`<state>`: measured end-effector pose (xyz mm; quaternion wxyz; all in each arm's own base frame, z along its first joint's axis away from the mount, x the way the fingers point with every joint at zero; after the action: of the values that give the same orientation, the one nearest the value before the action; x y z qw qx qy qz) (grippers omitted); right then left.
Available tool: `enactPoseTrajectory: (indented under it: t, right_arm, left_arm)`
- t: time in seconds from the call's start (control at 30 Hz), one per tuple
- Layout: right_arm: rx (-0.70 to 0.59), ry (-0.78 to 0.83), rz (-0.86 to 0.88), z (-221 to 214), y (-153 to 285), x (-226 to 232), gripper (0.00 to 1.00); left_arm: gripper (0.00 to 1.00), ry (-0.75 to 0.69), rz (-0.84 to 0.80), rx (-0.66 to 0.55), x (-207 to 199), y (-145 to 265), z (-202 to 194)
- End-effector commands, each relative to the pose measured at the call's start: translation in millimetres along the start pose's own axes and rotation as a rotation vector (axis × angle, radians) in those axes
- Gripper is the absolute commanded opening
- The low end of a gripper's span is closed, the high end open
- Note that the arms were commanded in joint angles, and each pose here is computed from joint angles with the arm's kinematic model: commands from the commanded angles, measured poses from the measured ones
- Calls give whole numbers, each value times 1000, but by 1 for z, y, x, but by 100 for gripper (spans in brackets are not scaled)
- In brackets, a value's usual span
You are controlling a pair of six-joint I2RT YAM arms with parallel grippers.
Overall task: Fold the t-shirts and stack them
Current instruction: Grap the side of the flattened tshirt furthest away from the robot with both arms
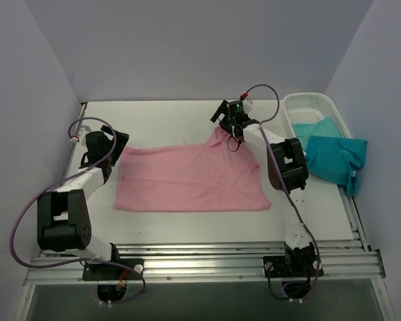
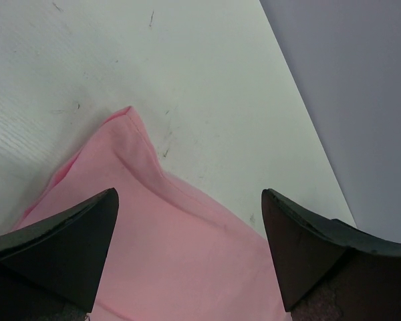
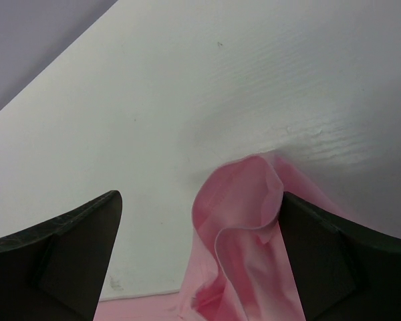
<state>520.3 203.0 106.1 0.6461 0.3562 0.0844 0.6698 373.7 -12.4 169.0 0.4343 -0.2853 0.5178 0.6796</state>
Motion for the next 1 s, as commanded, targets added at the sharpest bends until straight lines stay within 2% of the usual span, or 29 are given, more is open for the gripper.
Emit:
enactPoseTrajectory:
  t: [0.0,0.2,0.5,0.73,0.8,0.87,0.9,0.97]
  right_arm:
    - [-63,-14,34,30,5,10,95]
    - [-54,-20,19,29,-2,0,95]
    - [6,-39,-7,-5,-16,-19,93]
    - [40,-41,24,-19,-27,-17,86]
    - [45,-38,36,-22,-31,-14,80]
    - [52,-34,54,-25,-33,-11,67]
    - [55,-33,58,-27,-36,-11,53]
    - [60,-32,62,-28,-36,-11,42]
  left_arm:
    - [97,2,-118,-23,-25,-9,10]
    - [99,19,-108,-11,-19,-22,10]
    - [100,36,-115,8,-15,-24,11]
    - [100,39,-114,9,-11,-26,12]
    - [100,38,-112,8,-9,-26,12]
    - [100,40,-104,8,-6,-27,11]
    - [100,41,-103,10,-6,-28,11]
    - [100,44,-101,12,-4,-30,12]
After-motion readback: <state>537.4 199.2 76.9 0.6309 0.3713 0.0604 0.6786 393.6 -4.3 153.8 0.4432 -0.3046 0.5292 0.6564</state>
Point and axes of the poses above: each gripper's point midway between its finger pads, its own y axis back along the fingers, its own x axis along the line the jaws close on, z = x × y, the point moved 8 cm from there along y, back along the fingers, and after that the axes turned 15 degrees about y, right-handed, at the moved point
